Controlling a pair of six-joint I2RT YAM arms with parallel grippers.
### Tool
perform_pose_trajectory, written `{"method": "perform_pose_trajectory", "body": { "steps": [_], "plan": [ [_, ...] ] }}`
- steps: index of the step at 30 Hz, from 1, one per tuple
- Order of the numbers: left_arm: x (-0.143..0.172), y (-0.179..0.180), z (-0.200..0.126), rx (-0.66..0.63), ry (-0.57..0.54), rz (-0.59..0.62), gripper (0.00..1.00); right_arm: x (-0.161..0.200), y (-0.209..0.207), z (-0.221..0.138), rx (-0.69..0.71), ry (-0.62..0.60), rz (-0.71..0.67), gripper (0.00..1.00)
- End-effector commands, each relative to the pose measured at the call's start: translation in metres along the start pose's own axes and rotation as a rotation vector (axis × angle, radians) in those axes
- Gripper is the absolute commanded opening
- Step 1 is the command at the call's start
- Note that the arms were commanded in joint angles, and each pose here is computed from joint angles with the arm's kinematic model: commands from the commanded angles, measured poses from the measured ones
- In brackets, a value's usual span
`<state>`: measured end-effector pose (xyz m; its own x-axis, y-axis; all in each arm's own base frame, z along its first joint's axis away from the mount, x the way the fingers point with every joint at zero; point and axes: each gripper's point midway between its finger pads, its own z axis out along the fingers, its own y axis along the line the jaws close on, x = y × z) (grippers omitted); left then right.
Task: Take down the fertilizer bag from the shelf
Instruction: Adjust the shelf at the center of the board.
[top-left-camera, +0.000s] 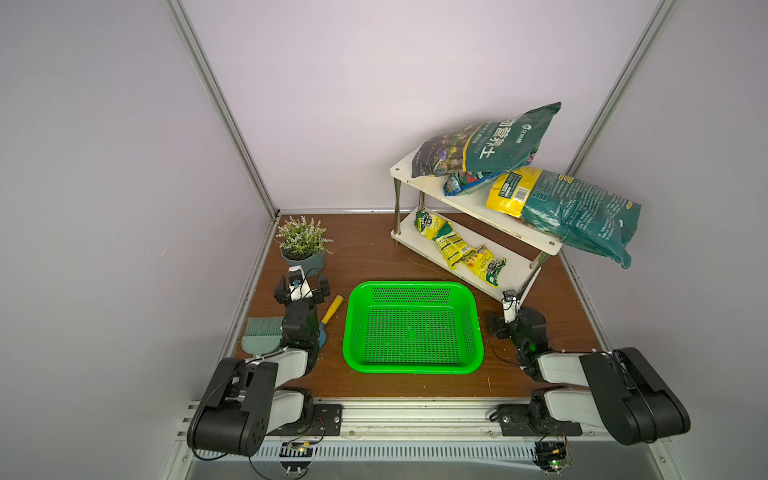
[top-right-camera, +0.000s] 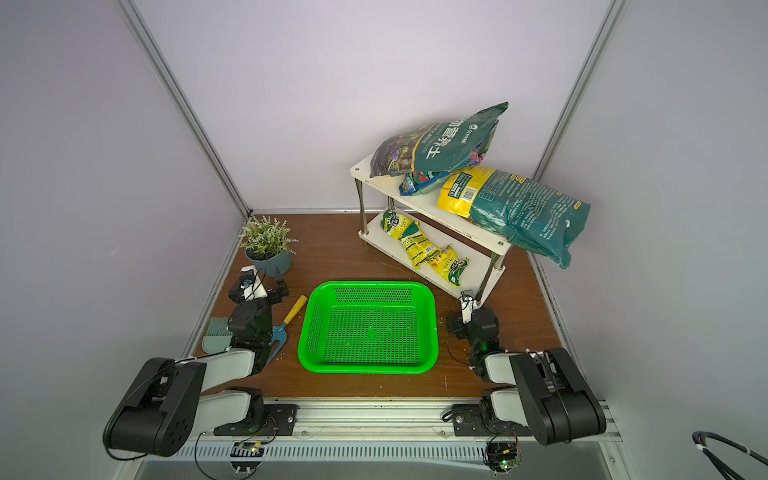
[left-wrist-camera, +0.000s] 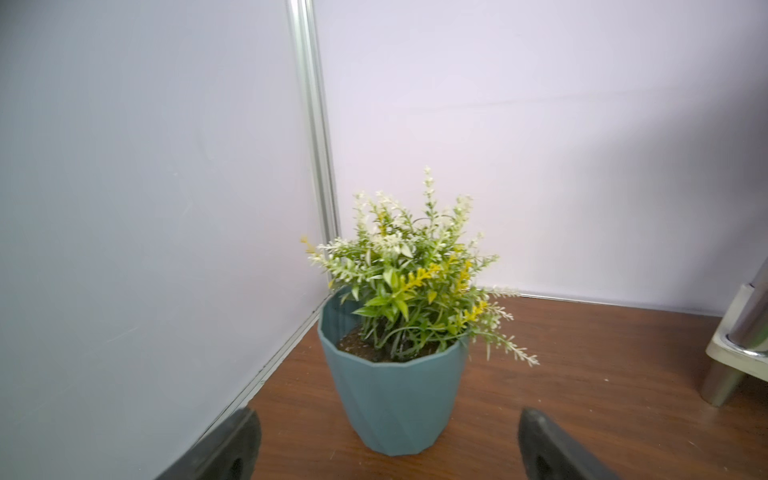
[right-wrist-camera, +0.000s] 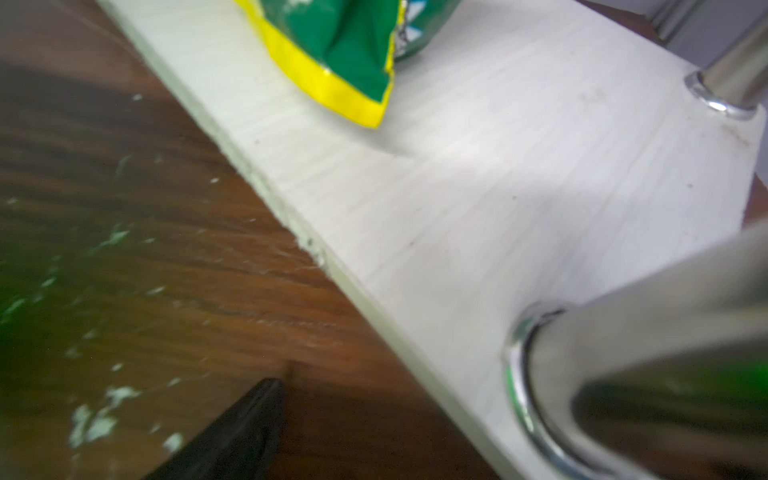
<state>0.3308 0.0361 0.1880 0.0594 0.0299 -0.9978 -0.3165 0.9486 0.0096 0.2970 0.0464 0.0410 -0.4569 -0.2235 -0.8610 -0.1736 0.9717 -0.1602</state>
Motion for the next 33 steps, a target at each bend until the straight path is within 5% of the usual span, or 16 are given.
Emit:
{"method": "perform_pose_trajectory", "body": {
  "steps": [1,4,8,15,17,20,27,33],
  "plan": [
    [0.001,0.018,-0.008,-0.092,-0.002,-0.065,1.0,-0.098,0.0,-0.026,0.027,-0.366,-0.099,0.99],
    [-0.002,0.021,-0.009,-0.105,-0.013,-0.115,1.0,-0.096,-0.033,-0.038,0.204,-0.376,-0.023,0.99],
    [0.001,0.012,-0.007,-0.062,-0.002,-0.111,1.0,-0.104,-0.039,-0.038,0.23,-0.369,0.016,0.92],
    [0.001,0.013,-0.008,-0.064,-0.002,-0.106,1.0,-0.112,-0.028,-0.035,0.137,-0.297,0.053,0.52],
    [0.001,0.013,-0.008,-0.065,-0.002,-0.105,1.0,-0.115,-0.028,-0.045,0.127,-0.325,0.079,0.53],
    [0.002,0.012,-0.008,-0.058,0.001,-0.103,1.0,-0.113,-0.041,-0.063,0.182,-0.364,0.148,0.71],
    [0.003,0.015,-0.013,-0.064,-0.002,-0.117,1.0,-0.12,-0.05,-0.107,0.166,-0.498,0.308,0.69],
    [0.005,0.014,-0.015,-0.051,0.007,-0.119,1.0,-0.13,-0.025,-0.111,0.0,-0.497,0.317,0.19]
  ]
}}
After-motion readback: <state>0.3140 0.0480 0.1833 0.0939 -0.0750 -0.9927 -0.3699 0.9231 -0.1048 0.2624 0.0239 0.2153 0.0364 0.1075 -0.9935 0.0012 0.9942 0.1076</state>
